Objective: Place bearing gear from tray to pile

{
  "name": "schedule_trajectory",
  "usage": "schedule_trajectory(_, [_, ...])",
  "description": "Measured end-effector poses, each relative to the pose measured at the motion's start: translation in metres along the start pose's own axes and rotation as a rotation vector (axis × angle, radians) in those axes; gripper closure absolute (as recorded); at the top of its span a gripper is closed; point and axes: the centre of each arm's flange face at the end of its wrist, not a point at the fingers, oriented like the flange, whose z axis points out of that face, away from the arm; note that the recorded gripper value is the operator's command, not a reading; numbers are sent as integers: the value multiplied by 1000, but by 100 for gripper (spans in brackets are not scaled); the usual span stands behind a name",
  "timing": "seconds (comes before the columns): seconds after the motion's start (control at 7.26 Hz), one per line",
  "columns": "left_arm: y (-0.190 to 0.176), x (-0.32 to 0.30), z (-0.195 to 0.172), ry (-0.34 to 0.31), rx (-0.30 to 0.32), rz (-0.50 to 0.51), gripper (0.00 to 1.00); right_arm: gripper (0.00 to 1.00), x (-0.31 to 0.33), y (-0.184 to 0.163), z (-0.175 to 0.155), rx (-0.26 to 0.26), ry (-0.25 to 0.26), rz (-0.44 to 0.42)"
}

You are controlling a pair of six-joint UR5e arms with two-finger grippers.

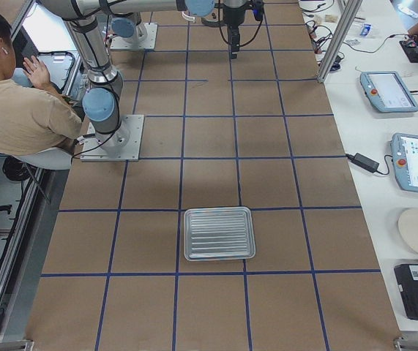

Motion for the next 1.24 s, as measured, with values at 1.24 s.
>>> schedule_trajectory(1.24, [40,-12,16,-89,62,-11,0,0,0,-2,0,11,2,0])
